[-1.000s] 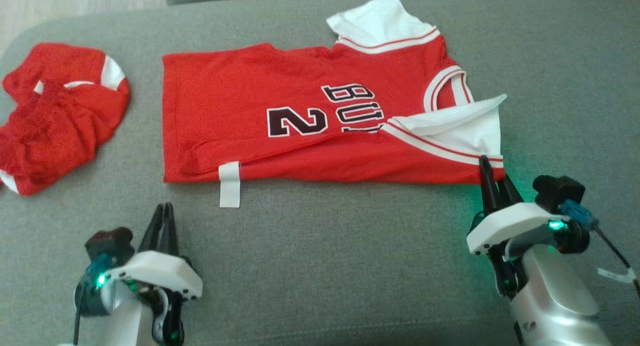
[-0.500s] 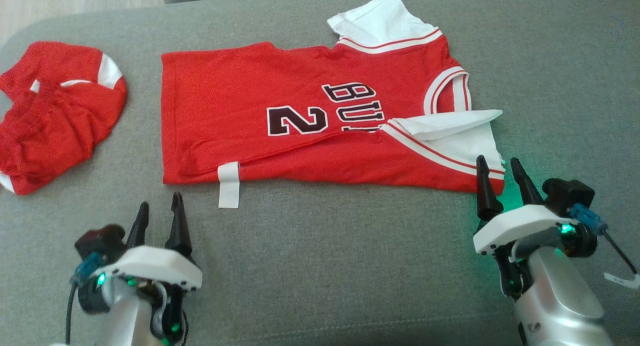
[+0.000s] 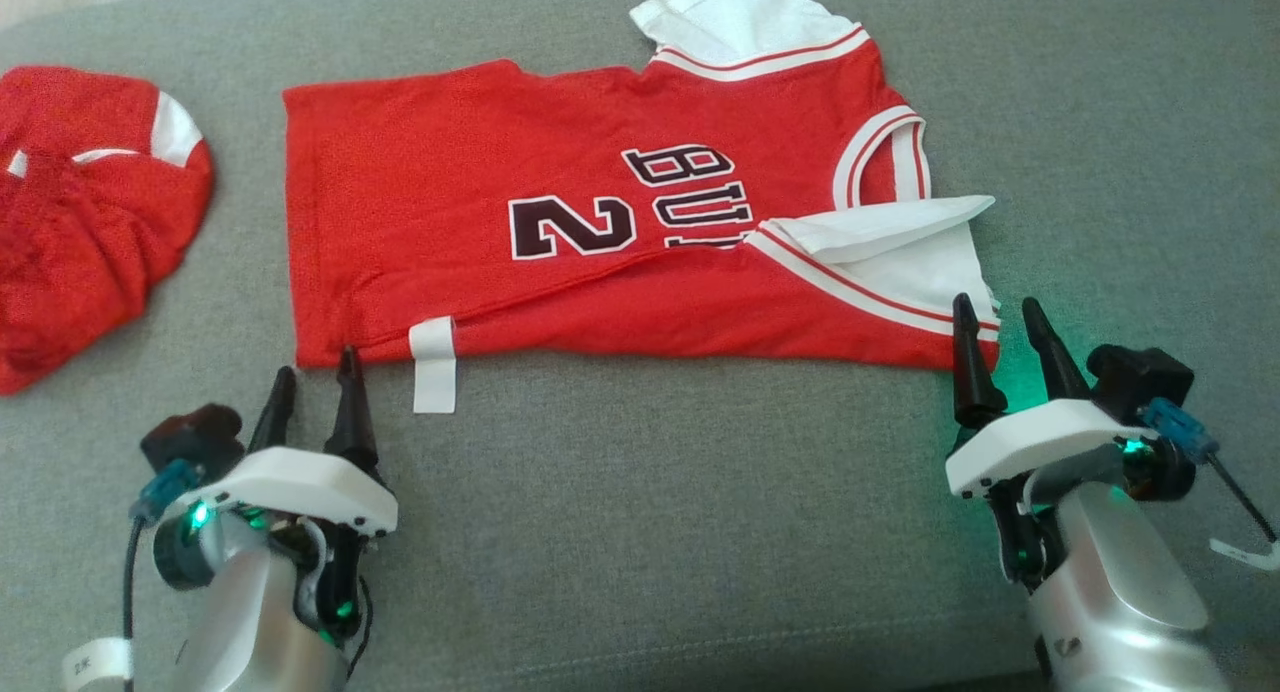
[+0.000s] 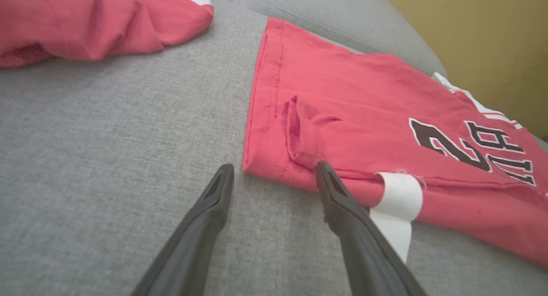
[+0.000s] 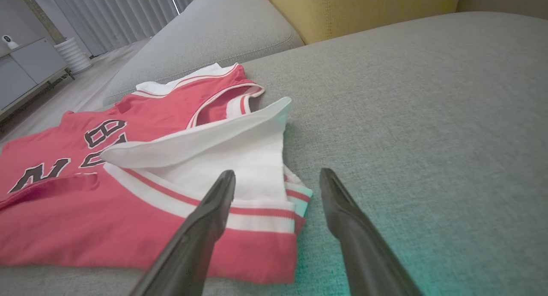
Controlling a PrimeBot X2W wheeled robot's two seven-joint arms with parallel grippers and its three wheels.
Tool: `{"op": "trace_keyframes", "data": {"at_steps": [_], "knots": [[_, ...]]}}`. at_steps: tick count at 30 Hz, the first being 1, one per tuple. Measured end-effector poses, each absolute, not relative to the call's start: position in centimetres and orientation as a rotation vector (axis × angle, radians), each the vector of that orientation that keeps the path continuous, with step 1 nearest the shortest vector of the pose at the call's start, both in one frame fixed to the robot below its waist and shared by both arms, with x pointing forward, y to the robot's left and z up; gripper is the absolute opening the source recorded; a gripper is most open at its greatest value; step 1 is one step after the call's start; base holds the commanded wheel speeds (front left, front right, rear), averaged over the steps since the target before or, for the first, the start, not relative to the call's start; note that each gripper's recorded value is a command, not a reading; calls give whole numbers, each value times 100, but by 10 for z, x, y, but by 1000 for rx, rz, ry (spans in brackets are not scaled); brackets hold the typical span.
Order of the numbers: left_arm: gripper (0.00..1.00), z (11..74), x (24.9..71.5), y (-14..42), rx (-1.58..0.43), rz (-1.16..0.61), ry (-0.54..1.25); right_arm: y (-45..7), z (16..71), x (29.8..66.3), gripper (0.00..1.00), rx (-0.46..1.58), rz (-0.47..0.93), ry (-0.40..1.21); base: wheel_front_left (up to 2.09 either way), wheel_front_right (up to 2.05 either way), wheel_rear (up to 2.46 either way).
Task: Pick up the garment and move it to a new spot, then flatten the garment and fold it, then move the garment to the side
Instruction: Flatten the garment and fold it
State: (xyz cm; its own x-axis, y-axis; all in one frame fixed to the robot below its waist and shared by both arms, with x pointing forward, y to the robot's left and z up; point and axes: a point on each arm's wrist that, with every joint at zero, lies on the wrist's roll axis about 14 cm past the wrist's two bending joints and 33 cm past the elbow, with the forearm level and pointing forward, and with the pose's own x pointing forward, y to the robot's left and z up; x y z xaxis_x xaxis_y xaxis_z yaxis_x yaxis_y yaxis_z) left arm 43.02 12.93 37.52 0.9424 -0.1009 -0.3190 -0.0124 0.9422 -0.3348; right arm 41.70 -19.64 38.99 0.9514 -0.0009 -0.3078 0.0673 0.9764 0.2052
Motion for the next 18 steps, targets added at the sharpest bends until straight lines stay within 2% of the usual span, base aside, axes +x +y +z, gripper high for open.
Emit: {"op": "trace_keyframes", "data": {"at_steps": [13,14,16,18], "knots": [[100,361,447,123,-334,-63,377,-199,391,426,100,208,-37,296,0,0,0],[86,359,447,122,-334,-67,386,-199,390,426,100,207,-37,297,0,0,0],[3,357,451,119,-326,-75,395,-199,390,426,100,207,-37,298,0,0,0],[0,357,454,119,-320,-81,398,-199,389,426,100,206,-37,299,0,0,0]]}}
